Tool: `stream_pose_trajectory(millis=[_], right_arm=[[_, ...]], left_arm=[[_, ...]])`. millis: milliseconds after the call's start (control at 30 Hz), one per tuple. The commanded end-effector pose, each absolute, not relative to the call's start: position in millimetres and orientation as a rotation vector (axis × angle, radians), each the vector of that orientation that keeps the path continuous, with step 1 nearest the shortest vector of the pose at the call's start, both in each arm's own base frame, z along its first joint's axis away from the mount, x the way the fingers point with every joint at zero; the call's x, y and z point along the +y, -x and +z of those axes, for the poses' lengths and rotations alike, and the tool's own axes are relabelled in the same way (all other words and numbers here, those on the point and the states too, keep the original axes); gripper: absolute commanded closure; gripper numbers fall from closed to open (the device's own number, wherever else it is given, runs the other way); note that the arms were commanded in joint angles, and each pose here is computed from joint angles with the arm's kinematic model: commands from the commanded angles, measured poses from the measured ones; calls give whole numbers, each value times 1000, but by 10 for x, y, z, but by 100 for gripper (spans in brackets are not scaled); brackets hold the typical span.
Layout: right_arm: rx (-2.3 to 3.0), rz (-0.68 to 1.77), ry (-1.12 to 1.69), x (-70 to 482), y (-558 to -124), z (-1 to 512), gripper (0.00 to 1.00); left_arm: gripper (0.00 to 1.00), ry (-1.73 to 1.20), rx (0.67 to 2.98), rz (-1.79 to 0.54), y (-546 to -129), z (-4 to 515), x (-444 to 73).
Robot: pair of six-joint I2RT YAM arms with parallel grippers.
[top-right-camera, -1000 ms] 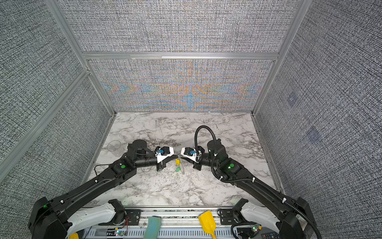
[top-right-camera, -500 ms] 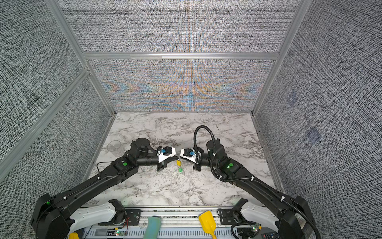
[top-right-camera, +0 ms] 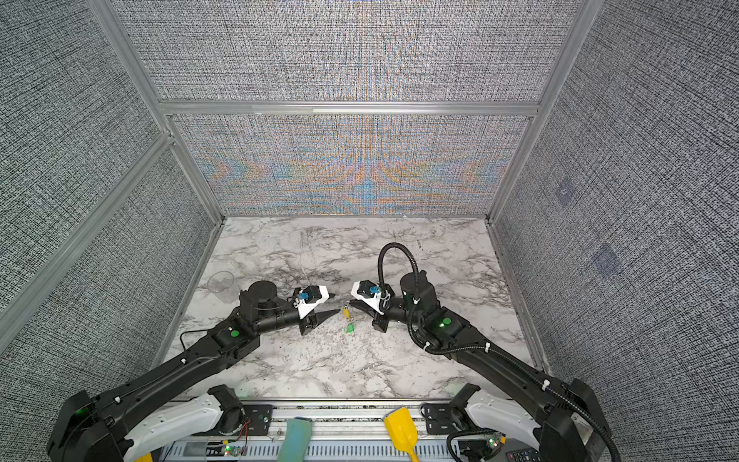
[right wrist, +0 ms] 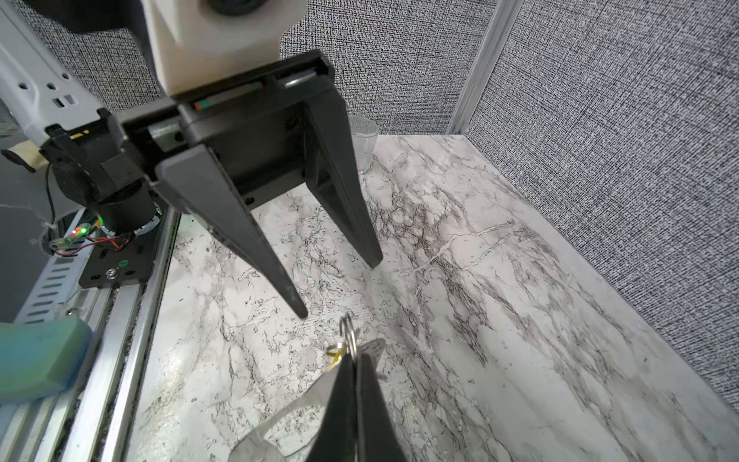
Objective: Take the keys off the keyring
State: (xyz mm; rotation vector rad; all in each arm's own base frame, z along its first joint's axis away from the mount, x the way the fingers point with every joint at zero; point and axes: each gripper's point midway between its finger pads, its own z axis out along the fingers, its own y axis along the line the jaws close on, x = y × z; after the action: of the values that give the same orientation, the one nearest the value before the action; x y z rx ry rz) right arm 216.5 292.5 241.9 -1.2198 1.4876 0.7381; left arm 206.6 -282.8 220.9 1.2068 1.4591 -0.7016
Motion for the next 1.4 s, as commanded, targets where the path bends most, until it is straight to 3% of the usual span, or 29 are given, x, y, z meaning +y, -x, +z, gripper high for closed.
stream_pose_trajectory(millis=[0, 333, 700, 1067, 1367], right_arm=[[1487, 793, 1096, 2962, -2225, 2609, 100], [1596, 781, 1006, 3020, -2297, 2585, 100], [1857, 681, 824, 2882, -2543, 2430, 100], [2082, 574, 604, 2748, -2786, 2300, 100], [2166, 539, 581, 2776, -2831, 2166, 100]], left_arm=[[56, -1083, 1389, -736, -2112, 2403, -2823], [57, -1150, 1367, -769, -2067, 2238, -2923], [55, -1027, 1397, -568, -2327, 2245, -2721], [54, -1028, 1403, -532, -2448, 2144, -2775], [54, -1062, 1413, -542, -2535, 2003, -2901]])
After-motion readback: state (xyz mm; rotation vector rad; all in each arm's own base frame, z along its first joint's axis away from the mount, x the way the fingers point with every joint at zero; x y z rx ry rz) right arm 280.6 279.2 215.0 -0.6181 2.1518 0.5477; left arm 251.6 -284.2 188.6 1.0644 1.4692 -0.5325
